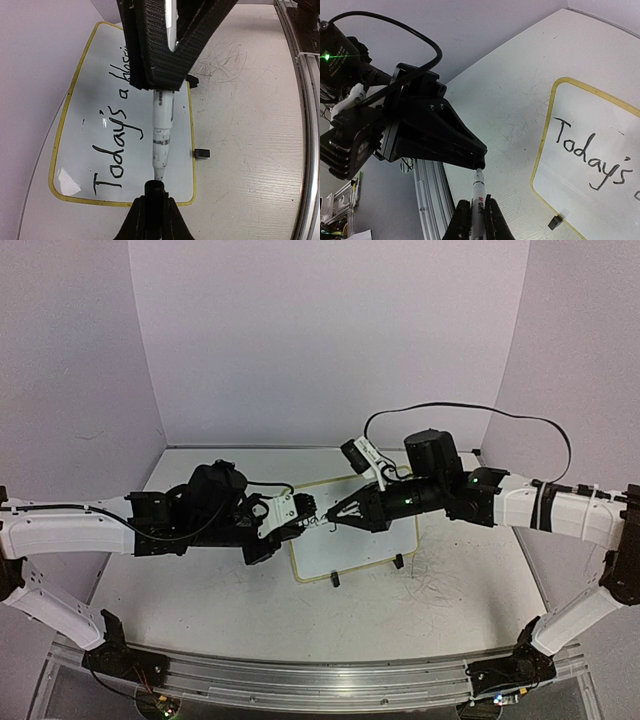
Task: Write a sentence on the whiteboard
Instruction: Insert the pen cap into the whiteboard marker.
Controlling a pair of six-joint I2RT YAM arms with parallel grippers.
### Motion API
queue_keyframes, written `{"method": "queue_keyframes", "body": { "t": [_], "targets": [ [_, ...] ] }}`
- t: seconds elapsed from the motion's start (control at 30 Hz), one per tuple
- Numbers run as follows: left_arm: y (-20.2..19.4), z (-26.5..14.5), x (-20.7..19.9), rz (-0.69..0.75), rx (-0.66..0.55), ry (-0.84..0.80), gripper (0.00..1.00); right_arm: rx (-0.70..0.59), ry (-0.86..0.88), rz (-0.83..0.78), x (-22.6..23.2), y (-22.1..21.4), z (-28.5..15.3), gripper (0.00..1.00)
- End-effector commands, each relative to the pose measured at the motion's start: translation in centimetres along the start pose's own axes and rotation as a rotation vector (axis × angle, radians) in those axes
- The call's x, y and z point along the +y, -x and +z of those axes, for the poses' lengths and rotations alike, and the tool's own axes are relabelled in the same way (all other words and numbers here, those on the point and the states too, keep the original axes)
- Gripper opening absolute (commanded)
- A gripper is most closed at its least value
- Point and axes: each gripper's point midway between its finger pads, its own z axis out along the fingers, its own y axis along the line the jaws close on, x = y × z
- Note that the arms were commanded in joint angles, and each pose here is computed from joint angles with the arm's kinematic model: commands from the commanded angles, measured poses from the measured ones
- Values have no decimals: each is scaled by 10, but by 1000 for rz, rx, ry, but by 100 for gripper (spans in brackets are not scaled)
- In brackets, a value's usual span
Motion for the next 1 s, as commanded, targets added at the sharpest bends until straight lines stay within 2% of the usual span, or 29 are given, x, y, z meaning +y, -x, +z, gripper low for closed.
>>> {"method": "queue_keyframes", "body": {
  "t": [0.0,0.4,0.5,0.83,0.97],
  "targets": [
    [20,-9,7,1,-70,28,0,-24,30,-40,9,15,5,0],
    [38,-14,10,12,-123,37,0,3,67,-25,14,16,36,0],
    [46,-14,11,15,-150,50,0,34,82,-6,18,5,46,0],
    [86,-15,-3,82,-260,75,0,20,109,97,34,-22,91,0],
    [80,-14,-9,73,-245,72,0,-12,82,94,34,-19,84,0]
  ]
}}
